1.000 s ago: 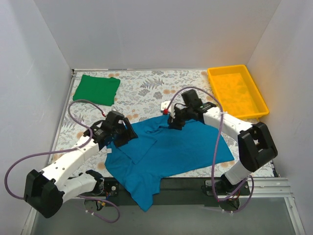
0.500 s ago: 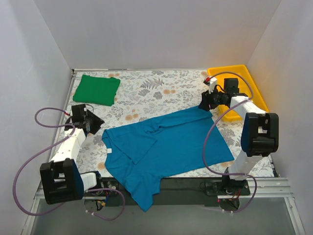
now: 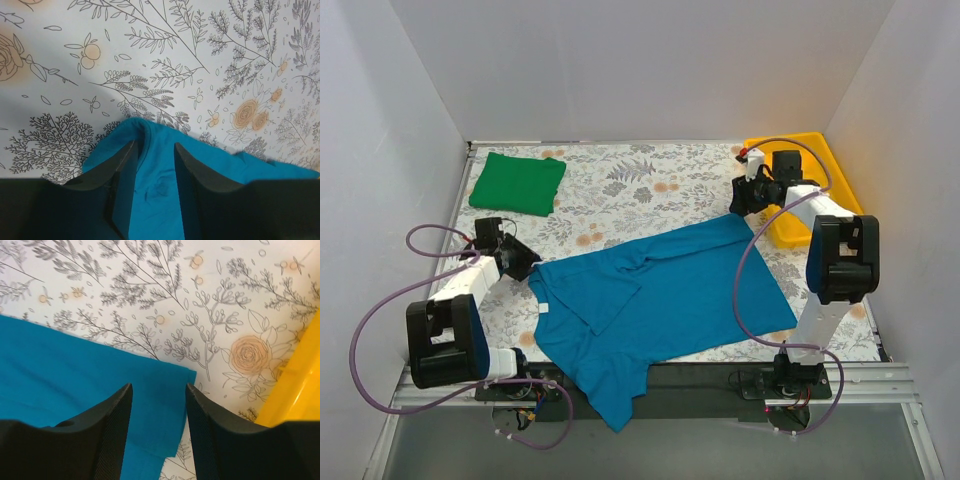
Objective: Fold and stack the t-shirts
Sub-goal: Fold the tshirt
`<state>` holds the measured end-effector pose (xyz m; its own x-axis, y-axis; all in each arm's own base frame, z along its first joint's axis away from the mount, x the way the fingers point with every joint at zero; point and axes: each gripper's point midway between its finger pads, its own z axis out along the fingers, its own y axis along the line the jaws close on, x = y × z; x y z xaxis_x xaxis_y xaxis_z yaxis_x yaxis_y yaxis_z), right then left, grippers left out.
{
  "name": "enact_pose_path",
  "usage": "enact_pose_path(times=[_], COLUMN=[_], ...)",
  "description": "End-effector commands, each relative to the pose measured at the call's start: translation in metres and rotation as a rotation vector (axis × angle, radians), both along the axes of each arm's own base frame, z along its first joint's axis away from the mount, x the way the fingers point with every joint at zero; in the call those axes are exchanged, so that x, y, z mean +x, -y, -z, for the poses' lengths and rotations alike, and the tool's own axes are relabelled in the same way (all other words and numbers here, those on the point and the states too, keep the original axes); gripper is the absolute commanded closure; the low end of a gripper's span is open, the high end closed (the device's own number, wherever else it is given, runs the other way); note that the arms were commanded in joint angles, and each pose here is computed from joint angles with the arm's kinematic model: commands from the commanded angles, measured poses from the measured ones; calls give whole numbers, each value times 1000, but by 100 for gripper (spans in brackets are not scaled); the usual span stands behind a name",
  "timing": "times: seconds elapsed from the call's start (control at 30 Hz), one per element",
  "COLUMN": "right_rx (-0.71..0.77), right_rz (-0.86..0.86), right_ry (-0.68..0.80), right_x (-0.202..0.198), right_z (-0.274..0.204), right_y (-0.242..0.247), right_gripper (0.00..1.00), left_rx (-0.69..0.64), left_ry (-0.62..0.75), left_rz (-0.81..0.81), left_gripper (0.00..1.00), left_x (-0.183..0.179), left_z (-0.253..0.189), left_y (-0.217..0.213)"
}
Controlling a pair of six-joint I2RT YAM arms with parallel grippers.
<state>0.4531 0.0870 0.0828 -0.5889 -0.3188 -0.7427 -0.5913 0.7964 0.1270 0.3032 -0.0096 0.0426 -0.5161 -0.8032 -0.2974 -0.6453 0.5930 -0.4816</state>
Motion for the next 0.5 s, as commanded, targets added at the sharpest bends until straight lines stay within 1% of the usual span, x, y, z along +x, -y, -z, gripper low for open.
enact_pose_path(times=[0.0, 0.2, 0.47], right_rx=[-58, -104, -112], right_rz=[80, 100, 88], right_ry=[12, -31, -71], right_x=[15, 19, 22], right_z=[0, 21, 39], right_y=[15, 23, 23], right_gripper=[47, 47, 47], left_rx=[0, -6, -23], left_ry=[24, 1, -30], left_rz=[11, 16, 32], left_gripper=[66, 69, 73], left_x=[5, 4, 6], left_z=[-3, 5, 17], left_y=[0, 0, 3])
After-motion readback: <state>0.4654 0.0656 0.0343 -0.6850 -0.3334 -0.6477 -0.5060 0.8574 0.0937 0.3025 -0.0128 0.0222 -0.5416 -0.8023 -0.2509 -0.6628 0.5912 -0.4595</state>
